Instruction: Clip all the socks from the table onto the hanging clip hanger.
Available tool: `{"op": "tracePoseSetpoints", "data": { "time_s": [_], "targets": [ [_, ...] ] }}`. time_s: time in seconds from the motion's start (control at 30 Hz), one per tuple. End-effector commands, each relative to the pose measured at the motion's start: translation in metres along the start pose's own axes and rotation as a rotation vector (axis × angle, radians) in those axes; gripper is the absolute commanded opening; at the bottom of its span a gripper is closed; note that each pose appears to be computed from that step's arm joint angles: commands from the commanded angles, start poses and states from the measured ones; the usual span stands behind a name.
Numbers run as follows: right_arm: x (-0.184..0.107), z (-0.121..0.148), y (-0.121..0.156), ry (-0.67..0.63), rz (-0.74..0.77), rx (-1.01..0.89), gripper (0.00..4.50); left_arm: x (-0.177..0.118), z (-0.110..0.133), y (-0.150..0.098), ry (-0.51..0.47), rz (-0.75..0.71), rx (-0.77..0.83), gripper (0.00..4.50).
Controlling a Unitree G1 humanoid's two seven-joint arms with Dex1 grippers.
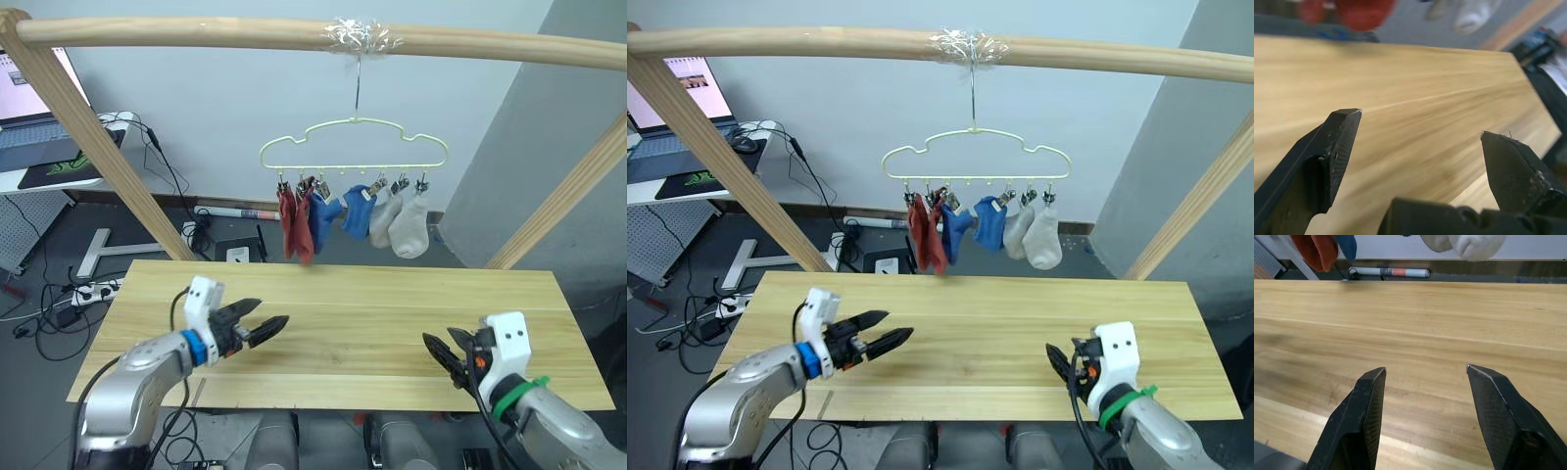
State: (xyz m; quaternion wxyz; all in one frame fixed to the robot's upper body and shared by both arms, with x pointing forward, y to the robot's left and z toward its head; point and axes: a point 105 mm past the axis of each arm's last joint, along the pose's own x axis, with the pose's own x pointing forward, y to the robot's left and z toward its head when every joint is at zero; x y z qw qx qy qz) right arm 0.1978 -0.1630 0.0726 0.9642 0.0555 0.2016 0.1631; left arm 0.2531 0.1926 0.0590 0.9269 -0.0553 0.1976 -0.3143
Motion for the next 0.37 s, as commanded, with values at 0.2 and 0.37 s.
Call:
{"op": "tracePoseSetpoints", "data": {
  "time_s": [0.2, 0.37],
  "targets": [
    [-0.003, -0.005, -0.007, -0.026, -0.003, -0.032, 2.71, -0.024, -0.010, -0.005, -0.007, 0.042, 0.017, 4.45],
    [-0.002, -0.007, -0.010, -0.009, 0.002, -0.052, 2.71, -0.023, -0.006, -0.010, -0.042, 0.014, 0.015, 4.45]
  ]
}}
